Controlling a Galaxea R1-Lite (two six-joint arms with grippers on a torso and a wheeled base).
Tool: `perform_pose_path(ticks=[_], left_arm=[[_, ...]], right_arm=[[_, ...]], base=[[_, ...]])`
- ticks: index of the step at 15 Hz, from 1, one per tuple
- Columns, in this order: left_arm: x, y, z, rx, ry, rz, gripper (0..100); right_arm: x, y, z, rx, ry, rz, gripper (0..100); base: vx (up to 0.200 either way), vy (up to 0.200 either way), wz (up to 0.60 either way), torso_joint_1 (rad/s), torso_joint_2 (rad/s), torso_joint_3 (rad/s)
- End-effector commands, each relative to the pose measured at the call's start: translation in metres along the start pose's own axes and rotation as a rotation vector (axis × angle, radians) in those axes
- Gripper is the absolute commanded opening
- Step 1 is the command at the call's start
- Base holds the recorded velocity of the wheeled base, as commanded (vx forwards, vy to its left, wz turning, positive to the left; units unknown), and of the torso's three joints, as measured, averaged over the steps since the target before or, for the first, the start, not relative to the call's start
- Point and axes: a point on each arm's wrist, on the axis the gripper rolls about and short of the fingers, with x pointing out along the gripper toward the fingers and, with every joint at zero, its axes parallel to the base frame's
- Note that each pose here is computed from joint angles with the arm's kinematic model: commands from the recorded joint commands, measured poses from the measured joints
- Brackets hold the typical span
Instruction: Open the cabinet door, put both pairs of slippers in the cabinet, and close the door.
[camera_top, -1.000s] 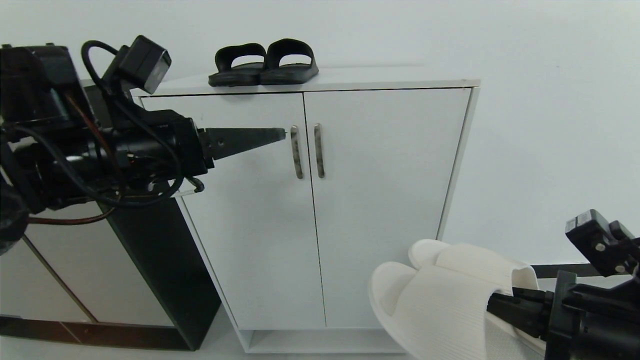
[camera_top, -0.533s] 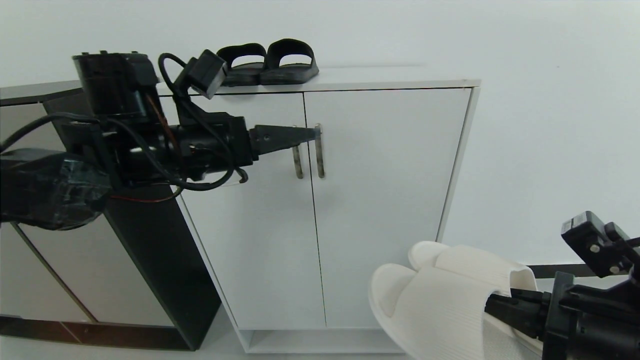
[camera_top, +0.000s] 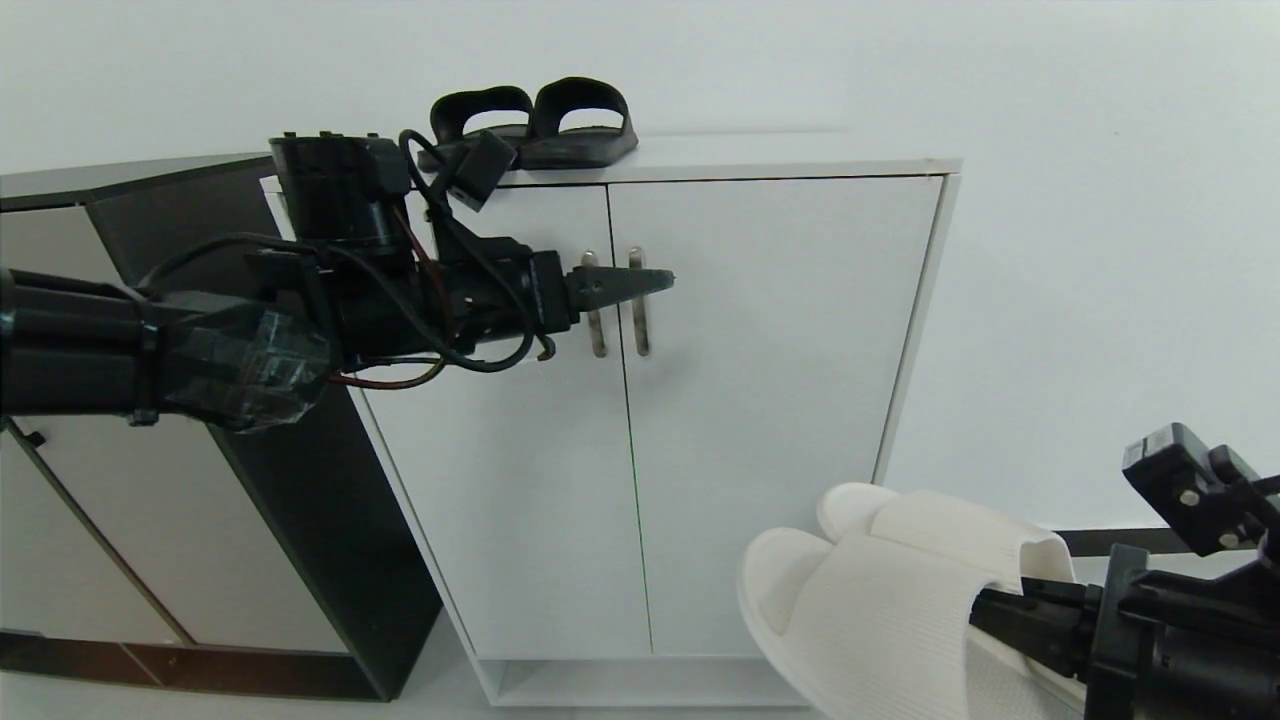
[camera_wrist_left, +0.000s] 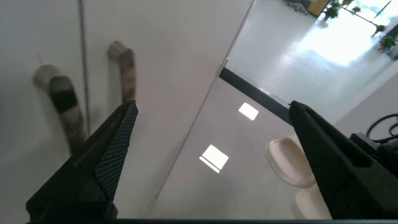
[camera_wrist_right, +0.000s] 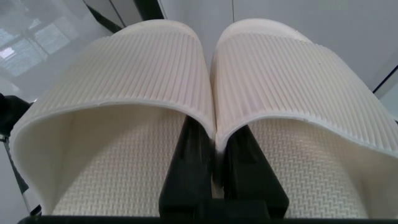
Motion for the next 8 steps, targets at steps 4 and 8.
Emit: perform_pose_path(ticks=[4,8], left_arm=[[0.016,0.017,-0.007,-0.014,0.011,0.032,100],[0.027,0.028,-0.018,-0.032,0.034,0.037,100]], right_arm=[[0.000,0.000,0.000,0.000,-0.001,0.001,0],[-0.004,0.001,0.002,-0.002,-0.017,0.002,0]], base=[[0.000,0.000,0.00,0.000,0.00,0.000],[0.000,0.000,0.00,0.000,0.00,0.000]])
